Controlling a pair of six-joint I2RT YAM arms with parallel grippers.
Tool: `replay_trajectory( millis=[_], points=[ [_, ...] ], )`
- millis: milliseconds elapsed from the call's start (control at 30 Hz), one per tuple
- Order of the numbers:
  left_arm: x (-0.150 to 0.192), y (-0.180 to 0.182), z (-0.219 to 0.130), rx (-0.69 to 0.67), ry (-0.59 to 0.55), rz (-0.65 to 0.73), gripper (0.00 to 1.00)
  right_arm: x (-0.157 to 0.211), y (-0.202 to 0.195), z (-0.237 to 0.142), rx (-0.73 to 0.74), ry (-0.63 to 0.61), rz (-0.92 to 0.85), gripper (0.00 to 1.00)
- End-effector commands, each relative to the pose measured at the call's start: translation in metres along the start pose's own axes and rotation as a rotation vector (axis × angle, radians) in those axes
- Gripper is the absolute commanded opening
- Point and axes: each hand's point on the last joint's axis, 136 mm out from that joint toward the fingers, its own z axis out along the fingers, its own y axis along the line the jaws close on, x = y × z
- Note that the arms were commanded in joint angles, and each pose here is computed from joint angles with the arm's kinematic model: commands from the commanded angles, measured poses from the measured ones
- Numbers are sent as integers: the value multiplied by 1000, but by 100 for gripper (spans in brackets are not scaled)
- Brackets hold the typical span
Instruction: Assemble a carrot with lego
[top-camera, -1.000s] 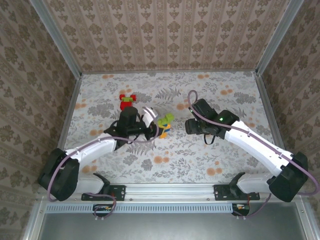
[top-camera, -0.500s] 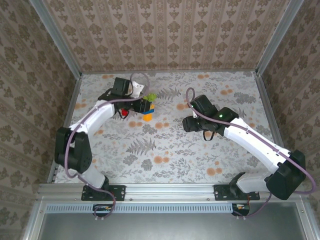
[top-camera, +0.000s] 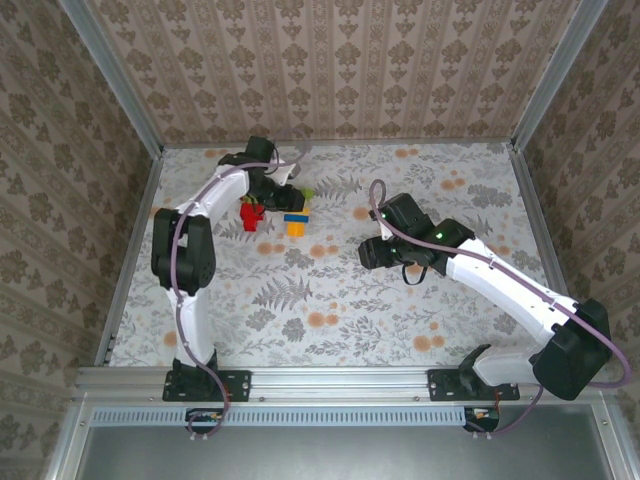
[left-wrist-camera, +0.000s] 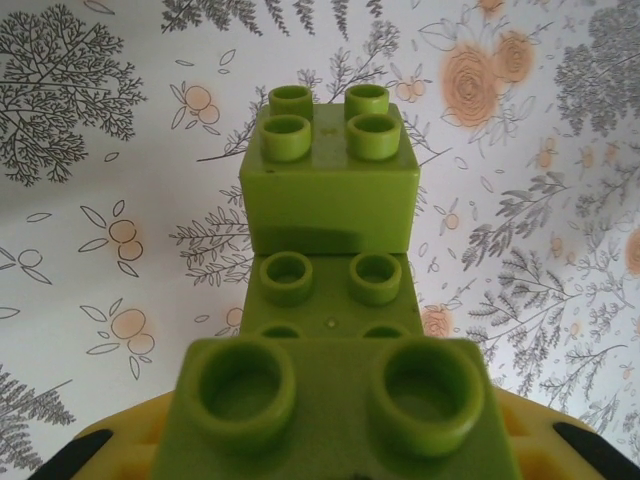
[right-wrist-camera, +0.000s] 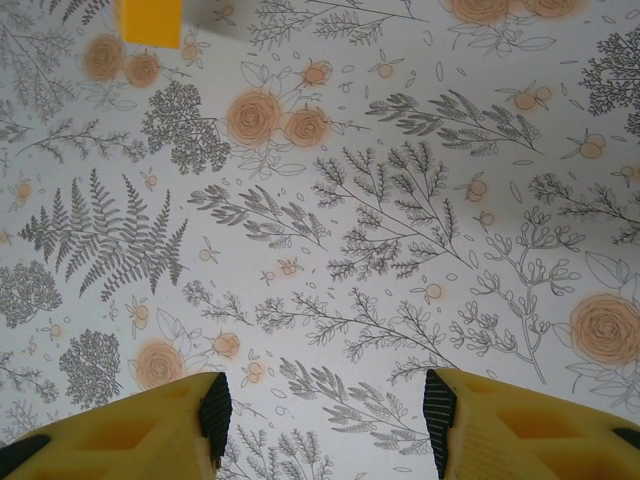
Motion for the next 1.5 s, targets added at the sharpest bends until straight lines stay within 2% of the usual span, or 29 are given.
replay_trajectory(
  millis=[0, 400, 1100, 1267, 1467],
  points=[
    [0, 5, 0, -6, 39, -19, 34, 1, 3, -4, -34, -15, -7, 56],
    [-11, 37, 25, -23, 74, -64, 34, 4, 4, 1, -38, -3, -7, 56],
    [-20, 47, 37, 53, 67, -89, 42, 7, 3, 13, -26, 28, -8, 56],
    [-22, 49, 35, 53, 59, -94, 51, 8, 2, 13, -24, 30, -10, 56],
    [-22, 50, 37, 63, 59, -96, 58, 8, 1, 13, -20, 29, -9, 56]
  ],
)
